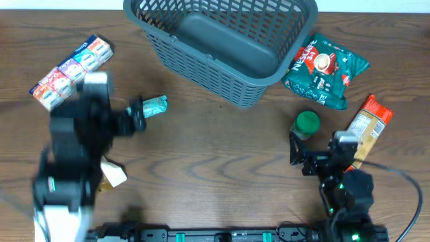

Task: Pack container
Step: 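Reach the left gripper to the mint-green wipe pouch and grasp it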

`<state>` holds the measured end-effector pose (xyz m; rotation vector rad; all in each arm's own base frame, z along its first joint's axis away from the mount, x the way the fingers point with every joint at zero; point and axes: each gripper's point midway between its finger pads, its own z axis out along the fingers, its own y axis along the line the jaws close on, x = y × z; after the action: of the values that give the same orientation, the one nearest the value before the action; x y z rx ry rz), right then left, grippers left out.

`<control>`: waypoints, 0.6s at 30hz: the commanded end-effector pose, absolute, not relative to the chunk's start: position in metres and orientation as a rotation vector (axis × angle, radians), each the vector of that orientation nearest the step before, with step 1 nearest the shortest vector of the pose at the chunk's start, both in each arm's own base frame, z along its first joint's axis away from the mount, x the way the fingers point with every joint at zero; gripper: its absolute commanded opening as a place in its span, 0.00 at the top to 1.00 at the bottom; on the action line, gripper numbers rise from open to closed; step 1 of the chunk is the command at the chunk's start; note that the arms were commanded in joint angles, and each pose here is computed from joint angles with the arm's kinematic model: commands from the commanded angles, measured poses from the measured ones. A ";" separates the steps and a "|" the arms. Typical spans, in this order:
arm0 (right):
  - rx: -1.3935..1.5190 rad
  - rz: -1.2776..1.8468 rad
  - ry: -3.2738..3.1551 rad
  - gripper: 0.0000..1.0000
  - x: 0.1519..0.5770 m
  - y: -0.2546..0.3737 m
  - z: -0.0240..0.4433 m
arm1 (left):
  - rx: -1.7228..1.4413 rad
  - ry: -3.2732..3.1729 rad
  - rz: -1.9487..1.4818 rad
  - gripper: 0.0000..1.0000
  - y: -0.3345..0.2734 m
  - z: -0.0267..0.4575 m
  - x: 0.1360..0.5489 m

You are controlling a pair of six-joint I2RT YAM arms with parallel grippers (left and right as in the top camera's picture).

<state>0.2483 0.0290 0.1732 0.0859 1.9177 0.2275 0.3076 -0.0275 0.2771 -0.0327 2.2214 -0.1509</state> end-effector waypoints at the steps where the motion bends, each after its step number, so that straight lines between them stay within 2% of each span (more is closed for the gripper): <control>1: 0.056 0.176 1.980 0.01 0.258 0.027 0.196 | -0.006 2.349 -0.140 0.02 -0.031 0.281 0.332; 10: 0.029 0.027 2.369 0.01 0.276 0.018 0.201 | 0.569 2.768 -0.121 0.01 -0.044 0.229 0.329; 18: 0.057 0.035 2.479 0.01 0.296 0.022 0.167 | 1.160 2.677 -0.058 0.01 -0.043 0.184 0.353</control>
<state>0.2915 0.0231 0.1691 0.0451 2.4683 0.0498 0.3434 -0.0398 0.1878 0.8143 2.8114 -0.0873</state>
